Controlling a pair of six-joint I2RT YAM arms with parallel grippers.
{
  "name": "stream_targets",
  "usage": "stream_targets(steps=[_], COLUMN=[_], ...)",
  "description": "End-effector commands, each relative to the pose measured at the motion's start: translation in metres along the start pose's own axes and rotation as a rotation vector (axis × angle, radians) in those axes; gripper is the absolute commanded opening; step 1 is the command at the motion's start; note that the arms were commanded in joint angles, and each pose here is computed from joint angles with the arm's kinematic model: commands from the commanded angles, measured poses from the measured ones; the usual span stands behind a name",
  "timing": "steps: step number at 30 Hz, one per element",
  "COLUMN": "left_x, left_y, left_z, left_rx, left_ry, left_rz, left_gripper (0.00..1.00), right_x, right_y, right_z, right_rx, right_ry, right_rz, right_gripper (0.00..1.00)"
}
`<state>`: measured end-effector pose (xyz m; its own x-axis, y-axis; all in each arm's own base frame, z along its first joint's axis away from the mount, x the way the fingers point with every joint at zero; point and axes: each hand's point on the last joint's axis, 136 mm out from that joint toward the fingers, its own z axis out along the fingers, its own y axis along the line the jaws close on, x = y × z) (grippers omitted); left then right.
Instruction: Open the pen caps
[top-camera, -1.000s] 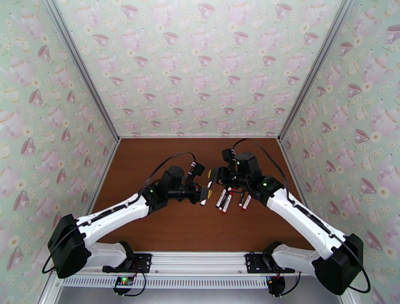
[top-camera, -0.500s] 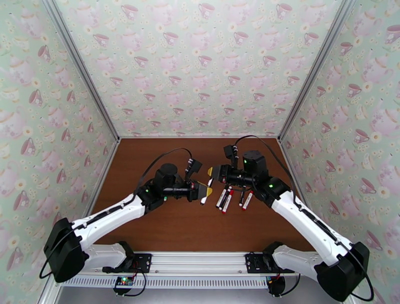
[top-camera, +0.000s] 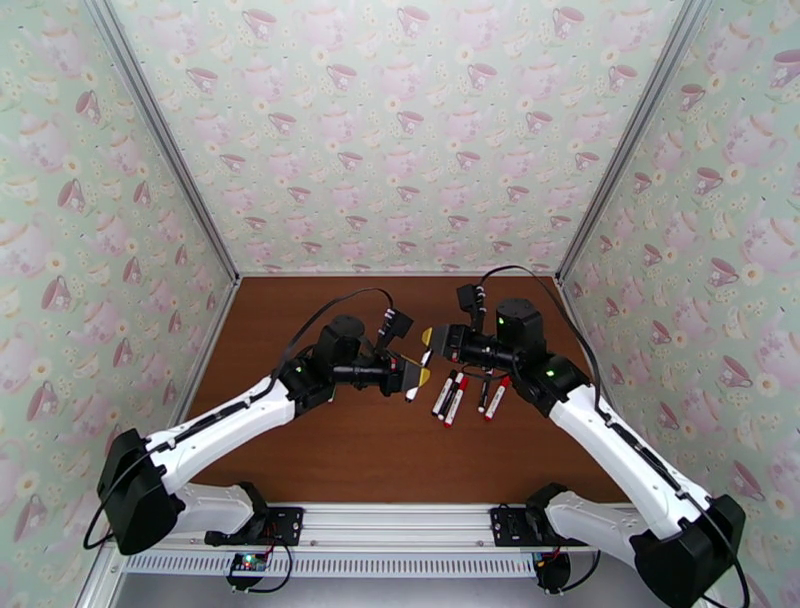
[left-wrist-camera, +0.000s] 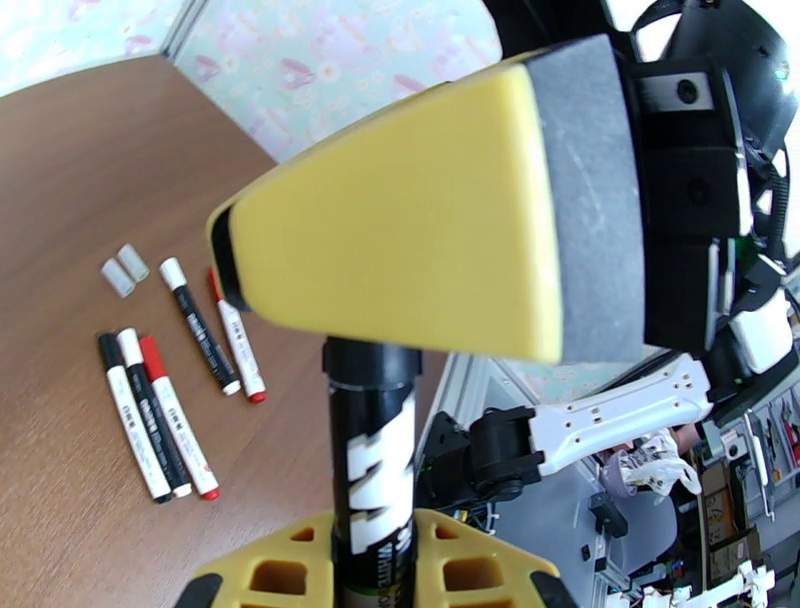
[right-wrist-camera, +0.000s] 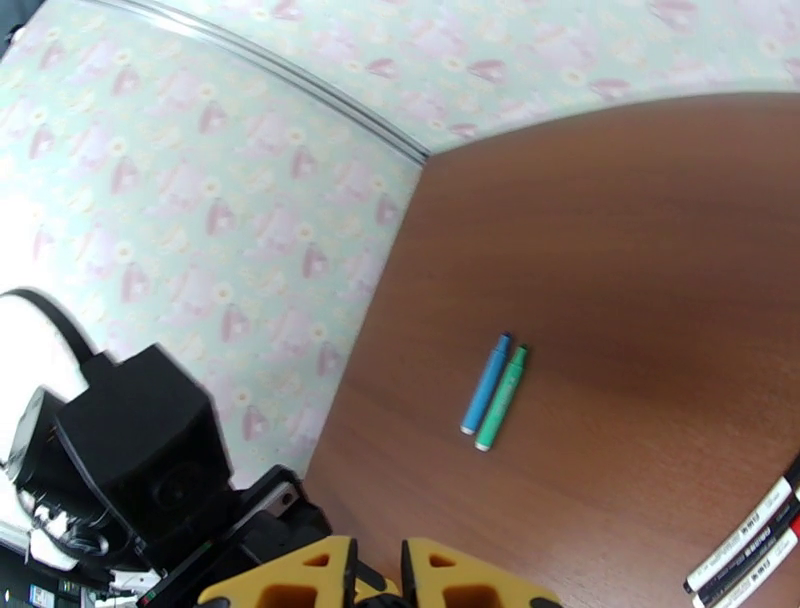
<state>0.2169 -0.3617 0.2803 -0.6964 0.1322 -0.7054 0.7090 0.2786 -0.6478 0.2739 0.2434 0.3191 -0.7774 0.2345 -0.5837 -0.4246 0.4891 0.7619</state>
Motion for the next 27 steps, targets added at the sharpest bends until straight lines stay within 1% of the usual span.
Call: stream_targets(steps=[1,5,8,11,16,17,20,22,24,25,27], left_x=[0.049,0.067,0.08,0.093,0.116,0.107,0.107,0.105,0.108,0.109,0.107], left_y=[-0.02,0.006,0.023,0.027,0.028,0.019,0.012,0.005,-0.003,-0.009,-0.025], left_z=[-0.008,-0.014,-0.019,-0.019,-0.011,-0.007,0.002,0.006,0.008,0.009,0.007], left_rx=[0.124,-0.079,-0.264,-0.346,-0.48,-0.474,-0.456,-0.415,-0.327,-0.269,-0.112], left_ry=[0.173,0.202,0.209,0.209,0.255,0.235,0.216,0.191,0.174,0.172,0.159], left_rz=[-0.092,-0.085,-0.044,-0.022,0.04,0.052,0.053,0.042,0.021,0.002,-0.055], left_gripper=[0.07,0.06,0.06,0.06,0.05,0.04,0.04,0.03,0.03,0.03,0.03], right_x=[-0.048,-0.046,-0.044,-0.041,-0.037,-0.036,-0.033,-0.033,-0.036,-0.038,-0.043], right_y=[0.018,0.013,-0.001,-0.016,-0.024,-0.027,-0.029,-0.031,-0.035,-0.032,-0.018], right_z=[-0.019,-0.023,-0.028,-0.031,-0.031,-0.031,-0.03,-0.032,-0.035,-0.036,-0.034], right_rx=[-0.055,-0.013,0.065,0.141,0.161,0.168,0.165,0.171,0.178,0.155,0.055], right_ry=[-0.19,-0.177,-0.187,-0.196,-0.199,-0.198,-0.199,-0.213,-0.232,-0.239,-0.243], right_rz=[-0.107,-0.074,-0.041,-0.008,0.016,0.02,0.032,0.032,0.032,0.026,-0.005], right_gripper=[0.0,0.0,0.0,0.0,0.0,0.0,0.0,0.0,0.0,0.0,0.0])
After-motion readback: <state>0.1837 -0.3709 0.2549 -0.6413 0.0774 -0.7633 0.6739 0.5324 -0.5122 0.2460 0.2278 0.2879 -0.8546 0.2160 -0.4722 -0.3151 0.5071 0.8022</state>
